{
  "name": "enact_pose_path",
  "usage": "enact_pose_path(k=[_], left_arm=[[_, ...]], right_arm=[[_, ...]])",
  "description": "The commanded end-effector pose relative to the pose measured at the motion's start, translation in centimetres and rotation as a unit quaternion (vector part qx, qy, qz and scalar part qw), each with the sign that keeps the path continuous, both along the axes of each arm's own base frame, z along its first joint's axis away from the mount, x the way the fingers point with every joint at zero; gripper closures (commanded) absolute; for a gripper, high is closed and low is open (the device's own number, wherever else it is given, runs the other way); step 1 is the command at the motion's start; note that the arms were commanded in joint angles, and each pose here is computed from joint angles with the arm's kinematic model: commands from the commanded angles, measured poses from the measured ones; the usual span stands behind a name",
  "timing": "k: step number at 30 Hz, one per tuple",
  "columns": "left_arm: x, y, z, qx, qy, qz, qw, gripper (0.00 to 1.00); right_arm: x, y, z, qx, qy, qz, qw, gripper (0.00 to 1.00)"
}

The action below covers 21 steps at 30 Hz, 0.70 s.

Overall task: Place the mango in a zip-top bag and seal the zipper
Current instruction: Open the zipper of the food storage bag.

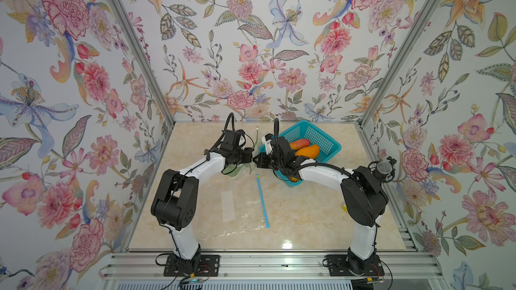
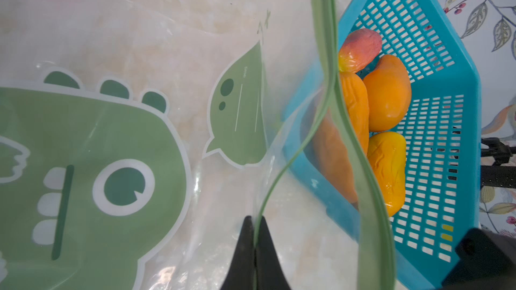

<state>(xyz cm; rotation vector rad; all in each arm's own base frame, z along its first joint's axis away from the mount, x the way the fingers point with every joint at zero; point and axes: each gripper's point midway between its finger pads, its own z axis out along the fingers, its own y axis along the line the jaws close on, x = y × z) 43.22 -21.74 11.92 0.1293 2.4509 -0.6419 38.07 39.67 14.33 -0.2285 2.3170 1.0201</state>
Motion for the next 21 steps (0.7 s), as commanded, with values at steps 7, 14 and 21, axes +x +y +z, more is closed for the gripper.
enact_pose_path(k=[7, 14, 21], left_arm=[[0.7, 8.4, 9.5, 0.103, -0.133, 0.185, 0.968, 1.00], [-1.6, 11.8, 12.6, 0.102, -0.155, 0.227, 0.956, 1.00], [-2.7, 13.2, 14.1, 0.045, -0.165, 0.223, 0.960, 1.00]], right_arm=[[-0.2, -3.8, 0.1, -0.101, 0.016, -0.082, 0.991, 1.00], [1.0, -6.7, -0.1, -0.159, 0.023, -0.131, 0.978, 1.00], [0.6, -4.0, 1.3, -0.124, 0.015, -0.067, 0.990, 0.96]])
